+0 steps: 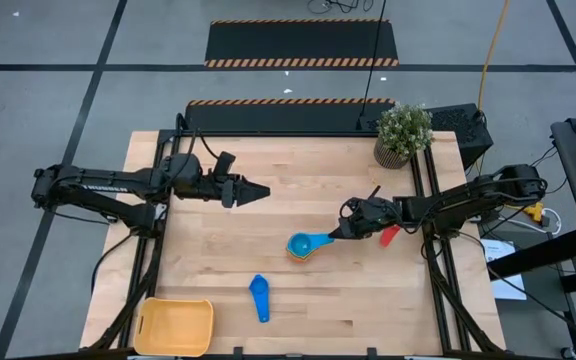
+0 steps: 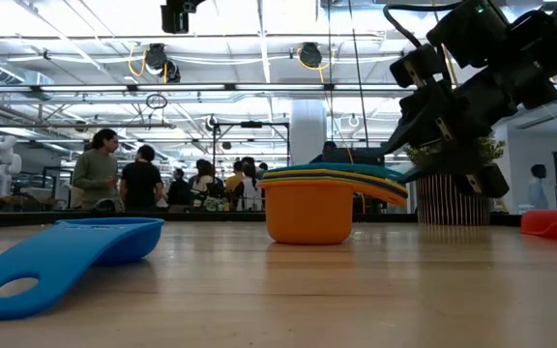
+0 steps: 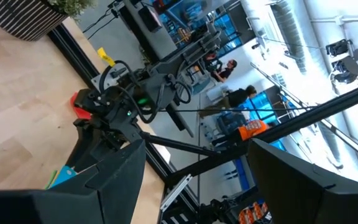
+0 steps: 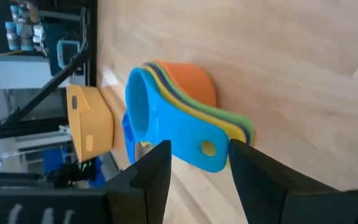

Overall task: Nest measuring cups in basket
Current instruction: Stack the light blue measuring cup on top of the yellow measuring cup, then stack the red measuring cup on top of the light blue measuring cup

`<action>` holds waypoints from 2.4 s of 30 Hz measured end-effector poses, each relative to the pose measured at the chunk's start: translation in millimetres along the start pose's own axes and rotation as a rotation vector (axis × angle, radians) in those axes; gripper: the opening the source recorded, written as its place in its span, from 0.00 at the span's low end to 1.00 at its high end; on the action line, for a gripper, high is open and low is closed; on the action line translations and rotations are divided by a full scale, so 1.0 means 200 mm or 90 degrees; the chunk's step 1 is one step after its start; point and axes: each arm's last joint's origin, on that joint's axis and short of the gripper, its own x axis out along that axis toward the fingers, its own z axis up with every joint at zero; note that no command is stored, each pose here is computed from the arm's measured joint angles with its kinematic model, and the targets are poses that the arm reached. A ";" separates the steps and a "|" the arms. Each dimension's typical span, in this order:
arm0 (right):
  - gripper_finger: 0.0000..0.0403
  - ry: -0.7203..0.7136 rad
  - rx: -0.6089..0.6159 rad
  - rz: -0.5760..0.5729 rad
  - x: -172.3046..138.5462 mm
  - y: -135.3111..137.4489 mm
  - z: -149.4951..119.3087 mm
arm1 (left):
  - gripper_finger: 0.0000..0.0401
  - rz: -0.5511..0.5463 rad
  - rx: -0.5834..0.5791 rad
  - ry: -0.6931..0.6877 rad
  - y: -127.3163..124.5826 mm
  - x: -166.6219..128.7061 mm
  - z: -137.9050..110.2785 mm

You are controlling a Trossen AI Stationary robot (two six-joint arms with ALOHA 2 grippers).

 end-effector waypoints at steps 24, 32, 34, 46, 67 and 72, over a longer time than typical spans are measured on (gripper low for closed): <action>0.39 0.020 -0.001 0.020 -0.07 0.03 0.01 | 0.71 0.116 -0.029 0.035 0.08 -0.01 -0.04; 0.39 -0.018 -0.015 -0.045 -0.26 0.13 -0.01 | 0.71 0.135 0.001 -0.003 0.10 -0.01 0.00; 0.39 -0.031 -0.027 -0.072 -0.32 0.15 -0.02 | 0.71 0.138 0.010 -0.005 0.11 -0.01 0.01; 0.39 -0.016 -0.076 -0.248 -0.52 0.23 -0.07 | 0.71 0.131 0.047 0.008 0.11 -0.01 0.02; 0.39 0.119 -0.278 -0.400 -0.39 0.17 -0.17 | 0.71 0.174 0.041 0.055 0.15 -0.02 -0.01; 0.39 0.152 -0.347 -0.423 -0.39 0.11 -0.18 | 0.71 0.172 0.023 0.036 0.14 -0.02 -0.01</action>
